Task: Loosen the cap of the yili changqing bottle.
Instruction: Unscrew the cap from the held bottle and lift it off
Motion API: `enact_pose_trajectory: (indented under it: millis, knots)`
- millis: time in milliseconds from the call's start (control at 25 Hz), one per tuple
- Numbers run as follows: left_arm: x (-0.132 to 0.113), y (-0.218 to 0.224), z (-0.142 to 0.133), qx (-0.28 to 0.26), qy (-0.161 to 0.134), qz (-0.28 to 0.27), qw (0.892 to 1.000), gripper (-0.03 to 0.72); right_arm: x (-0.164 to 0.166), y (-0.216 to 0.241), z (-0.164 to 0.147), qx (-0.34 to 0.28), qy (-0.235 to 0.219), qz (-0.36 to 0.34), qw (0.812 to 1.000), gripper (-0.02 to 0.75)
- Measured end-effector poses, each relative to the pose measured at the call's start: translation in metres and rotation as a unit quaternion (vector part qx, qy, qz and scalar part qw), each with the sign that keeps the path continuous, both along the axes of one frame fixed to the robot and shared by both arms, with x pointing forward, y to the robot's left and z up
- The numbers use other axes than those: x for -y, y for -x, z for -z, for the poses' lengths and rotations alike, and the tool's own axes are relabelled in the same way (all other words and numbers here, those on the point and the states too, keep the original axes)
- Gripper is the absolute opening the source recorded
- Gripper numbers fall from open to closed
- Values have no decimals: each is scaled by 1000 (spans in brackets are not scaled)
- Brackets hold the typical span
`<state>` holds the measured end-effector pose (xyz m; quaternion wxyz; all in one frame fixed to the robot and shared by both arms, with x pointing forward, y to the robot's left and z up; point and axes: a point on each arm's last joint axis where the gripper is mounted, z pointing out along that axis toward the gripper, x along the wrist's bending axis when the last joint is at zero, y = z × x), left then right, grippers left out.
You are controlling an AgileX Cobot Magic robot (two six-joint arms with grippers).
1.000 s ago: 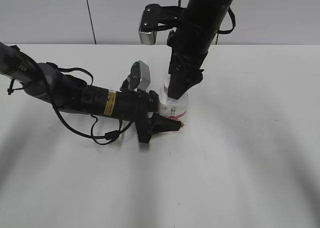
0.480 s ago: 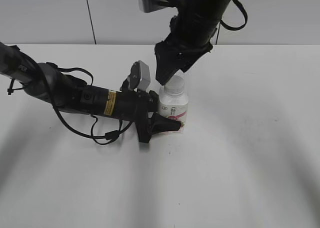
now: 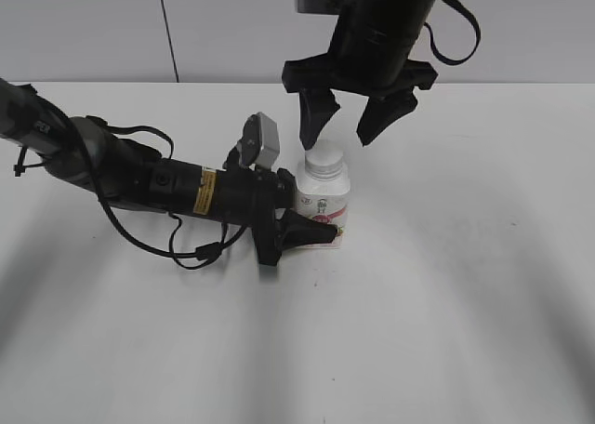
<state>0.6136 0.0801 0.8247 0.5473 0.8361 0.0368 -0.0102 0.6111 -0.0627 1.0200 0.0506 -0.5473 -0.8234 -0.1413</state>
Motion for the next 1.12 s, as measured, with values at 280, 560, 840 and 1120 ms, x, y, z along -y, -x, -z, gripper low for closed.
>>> enact_pose_trajectory:
  millis: [280,560,840,1120]
  knots:
    - [0,0,0,-1,0,-1,1000,389,-1,-2,0,-2,-9,47,999,586]
    - [0,0,0,-2,0,-1,1000,389,-3,-5,0,7,-23,63,998,586]
    - [0,0,0,-2,1,-1,1000,389,-7,-9,24,-26,-13,65,997,586]
    - [0,0,0,-2,1,-1,1000,389,-8,-9,26,-29,-13,66,997,582]
